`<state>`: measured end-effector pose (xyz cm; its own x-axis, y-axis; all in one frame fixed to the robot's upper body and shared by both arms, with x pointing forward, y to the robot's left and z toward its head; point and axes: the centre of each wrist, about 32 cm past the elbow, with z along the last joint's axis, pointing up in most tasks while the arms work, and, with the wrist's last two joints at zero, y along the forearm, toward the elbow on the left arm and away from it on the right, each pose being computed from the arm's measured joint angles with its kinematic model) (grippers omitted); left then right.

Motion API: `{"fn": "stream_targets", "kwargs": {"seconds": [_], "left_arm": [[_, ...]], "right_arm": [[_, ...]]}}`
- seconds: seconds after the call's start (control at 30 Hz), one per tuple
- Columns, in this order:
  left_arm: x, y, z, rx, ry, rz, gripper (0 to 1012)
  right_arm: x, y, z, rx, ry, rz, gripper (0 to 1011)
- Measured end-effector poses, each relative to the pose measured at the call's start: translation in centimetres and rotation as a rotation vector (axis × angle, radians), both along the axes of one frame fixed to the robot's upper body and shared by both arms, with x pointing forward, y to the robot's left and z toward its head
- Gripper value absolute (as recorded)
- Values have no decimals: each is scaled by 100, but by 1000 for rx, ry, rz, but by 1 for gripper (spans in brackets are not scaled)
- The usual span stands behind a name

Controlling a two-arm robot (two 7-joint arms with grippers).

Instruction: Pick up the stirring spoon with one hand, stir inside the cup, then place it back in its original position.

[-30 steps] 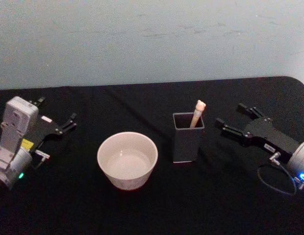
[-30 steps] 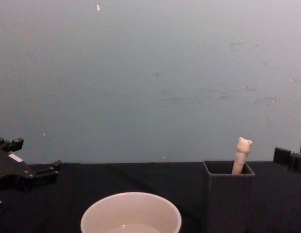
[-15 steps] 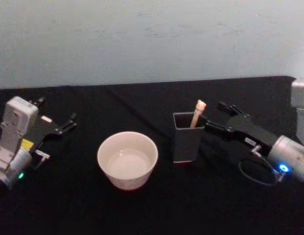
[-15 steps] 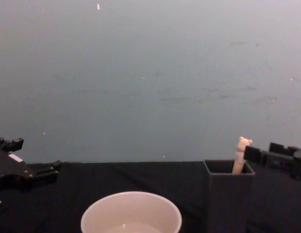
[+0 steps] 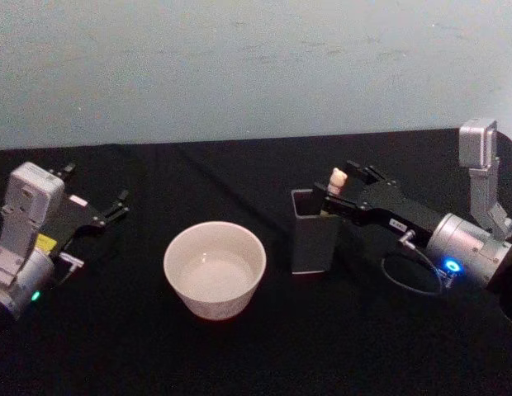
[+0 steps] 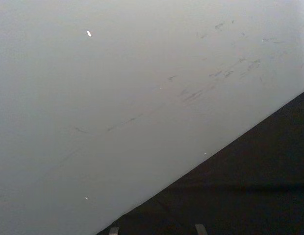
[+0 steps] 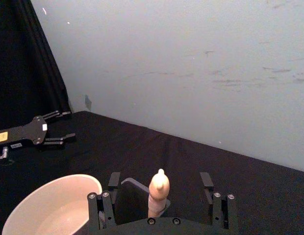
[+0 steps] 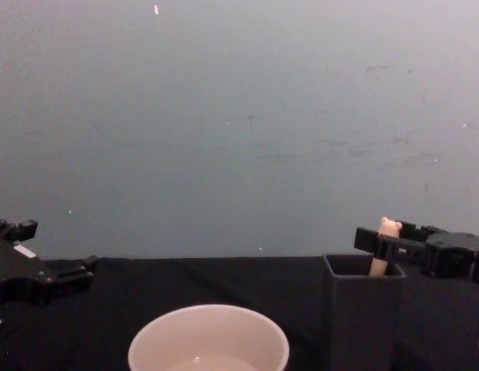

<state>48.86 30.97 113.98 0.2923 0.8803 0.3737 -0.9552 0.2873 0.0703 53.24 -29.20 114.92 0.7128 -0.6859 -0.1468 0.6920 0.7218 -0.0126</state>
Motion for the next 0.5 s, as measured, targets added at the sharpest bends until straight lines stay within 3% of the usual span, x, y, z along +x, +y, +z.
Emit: {"fn": "stream_targets", "kwargs": {"seconds": [0.5], "left_arm": [[0, 0, 0, 0, 0, 0, 1001]], "right_arm": [[87, 68, -24, -12, 3, 21, 1002]]}}
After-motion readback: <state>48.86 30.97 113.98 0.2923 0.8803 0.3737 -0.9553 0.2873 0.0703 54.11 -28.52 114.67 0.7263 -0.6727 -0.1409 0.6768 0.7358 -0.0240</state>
